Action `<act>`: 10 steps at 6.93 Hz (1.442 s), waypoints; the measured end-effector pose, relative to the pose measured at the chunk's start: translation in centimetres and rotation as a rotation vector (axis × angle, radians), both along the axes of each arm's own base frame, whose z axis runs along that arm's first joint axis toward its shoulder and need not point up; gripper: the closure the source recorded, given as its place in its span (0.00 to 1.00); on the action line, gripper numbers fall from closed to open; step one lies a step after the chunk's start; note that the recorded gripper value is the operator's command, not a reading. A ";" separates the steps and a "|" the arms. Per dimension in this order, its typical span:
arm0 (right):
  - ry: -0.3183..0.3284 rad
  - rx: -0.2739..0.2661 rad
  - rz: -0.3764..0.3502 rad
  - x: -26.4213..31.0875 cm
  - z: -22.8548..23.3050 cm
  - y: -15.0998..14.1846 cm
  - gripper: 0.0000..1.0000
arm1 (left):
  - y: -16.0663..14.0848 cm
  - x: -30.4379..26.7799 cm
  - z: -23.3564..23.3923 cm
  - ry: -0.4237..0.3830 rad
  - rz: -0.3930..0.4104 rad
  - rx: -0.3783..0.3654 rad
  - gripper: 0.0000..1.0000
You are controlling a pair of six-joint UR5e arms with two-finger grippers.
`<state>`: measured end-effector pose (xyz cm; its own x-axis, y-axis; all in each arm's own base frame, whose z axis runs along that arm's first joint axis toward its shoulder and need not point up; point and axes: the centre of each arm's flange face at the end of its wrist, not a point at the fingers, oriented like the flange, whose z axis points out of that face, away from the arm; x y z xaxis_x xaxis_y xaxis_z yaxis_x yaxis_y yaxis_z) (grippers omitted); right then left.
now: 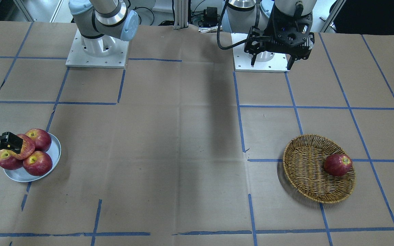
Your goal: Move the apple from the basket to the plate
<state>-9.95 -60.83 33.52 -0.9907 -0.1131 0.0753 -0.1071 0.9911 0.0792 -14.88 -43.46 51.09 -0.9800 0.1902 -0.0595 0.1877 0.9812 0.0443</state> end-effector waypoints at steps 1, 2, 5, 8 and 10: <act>-0.016 0.016 -0.002 2.0 3.1 -0.2 0.00 | 0.0 0.0 0.0 0.000 0.002 -0.001 0.01; -0.020 0.033 -0.014 5.5 6.3 0.1 0.00 | -0.1 0.0 0.0 0.000 0.003 -0.001 0.01; -0.036 -0.011 -0.037 18.4 12.8 4.1 0.02 | -0.1 0.0 0.0 0.001 0.004 -0.002 0.01; -0.077 -0.046 -0.030 22.9 14.7 7.4 0.01 | -0.1 0.0 0.1 0.002 0.005 0.002 0.00; -0.080 -0.041 -0.024 23.0 14.2 8.0 0.01 | -0.4 -0.1 0.0 0.006 0.005 0.005 0.00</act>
<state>13.09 -52.79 47.67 -0.9961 -0.0880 -0.0004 -0.0880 0.9957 0.0304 -14.95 -43.90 51.11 -0.9812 0.1858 -0.0528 0.1833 0.9819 0.0482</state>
